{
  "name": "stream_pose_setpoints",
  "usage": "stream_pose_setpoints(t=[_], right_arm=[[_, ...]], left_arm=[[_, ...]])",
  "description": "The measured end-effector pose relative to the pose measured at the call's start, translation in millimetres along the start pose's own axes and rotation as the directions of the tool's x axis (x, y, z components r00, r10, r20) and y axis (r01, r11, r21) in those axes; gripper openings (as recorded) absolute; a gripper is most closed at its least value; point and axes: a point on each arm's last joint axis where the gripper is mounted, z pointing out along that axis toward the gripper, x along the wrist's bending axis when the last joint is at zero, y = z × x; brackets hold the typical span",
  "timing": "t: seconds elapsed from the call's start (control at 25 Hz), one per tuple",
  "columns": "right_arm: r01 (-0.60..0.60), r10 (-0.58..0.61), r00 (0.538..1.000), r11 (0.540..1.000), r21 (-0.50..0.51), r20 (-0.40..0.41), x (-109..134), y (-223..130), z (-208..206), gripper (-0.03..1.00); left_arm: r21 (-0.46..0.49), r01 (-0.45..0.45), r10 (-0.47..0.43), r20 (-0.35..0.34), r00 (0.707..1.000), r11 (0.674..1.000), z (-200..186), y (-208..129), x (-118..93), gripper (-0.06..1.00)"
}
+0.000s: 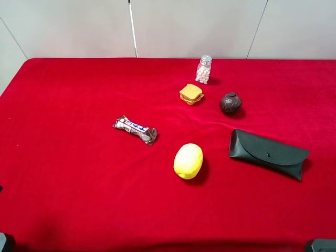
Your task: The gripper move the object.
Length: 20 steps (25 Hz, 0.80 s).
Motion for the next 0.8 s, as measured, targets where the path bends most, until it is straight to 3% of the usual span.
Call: stream_pose_setpoints(t=[0.36,0.6,0.8], right_arm=[[0.0,0.0,1.0,1.0,-0.001,0.0,0.0,0.1,0.0,0.69],[0.0,0.0,1.0,1.0,-0.001,0.0,0.0,0.1,0.0,0.69],[0.0,0.0,1.0,1.0,-0.001,0.0,0.0,0.1,0.0,0.69]], left_arm=[[-0.056,0.007,-0.007,-0.004,1.0,0.998,-7.0,-4.5,1.1,0.96],[-0.148,0.105,-0.114,-0.058,0.992,0.983,-18.7,-14.0,6.9,0.96],[-0.285,0.177,-0.213,-0.102,0.972,0.942,-34.1,-28.8,5.5,0.96]])
